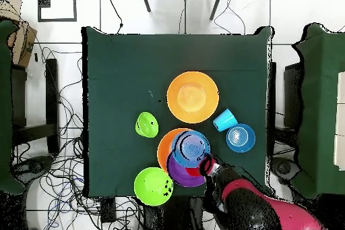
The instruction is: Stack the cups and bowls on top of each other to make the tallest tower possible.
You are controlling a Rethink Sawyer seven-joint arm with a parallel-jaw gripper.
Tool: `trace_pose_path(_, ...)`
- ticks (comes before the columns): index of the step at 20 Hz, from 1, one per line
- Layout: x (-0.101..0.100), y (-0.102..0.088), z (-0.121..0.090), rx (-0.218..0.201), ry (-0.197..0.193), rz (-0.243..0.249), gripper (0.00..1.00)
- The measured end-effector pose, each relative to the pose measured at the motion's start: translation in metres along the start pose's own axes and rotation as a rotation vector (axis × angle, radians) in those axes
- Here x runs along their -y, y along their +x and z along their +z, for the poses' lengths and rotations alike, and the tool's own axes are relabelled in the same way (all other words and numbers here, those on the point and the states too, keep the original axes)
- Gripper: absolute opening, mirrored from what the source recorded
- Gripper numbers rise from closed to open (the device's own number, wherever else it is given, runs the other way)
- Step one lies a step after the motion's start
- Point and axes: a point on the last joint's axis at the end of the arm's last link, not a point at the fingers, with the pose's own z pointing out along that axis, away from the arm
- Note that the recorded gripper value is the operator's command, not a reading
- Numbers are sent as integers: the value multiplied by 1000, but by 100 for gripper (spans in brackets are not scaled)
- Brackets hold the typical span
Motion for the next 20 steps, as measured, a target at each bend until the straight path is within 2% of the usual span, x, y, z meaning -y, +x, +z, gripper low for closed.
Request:
trace_pose_path(12,6,10,8,-24,-8,7,0)
trace_pose_path(20,6,10,8,-26,-10,8,0)
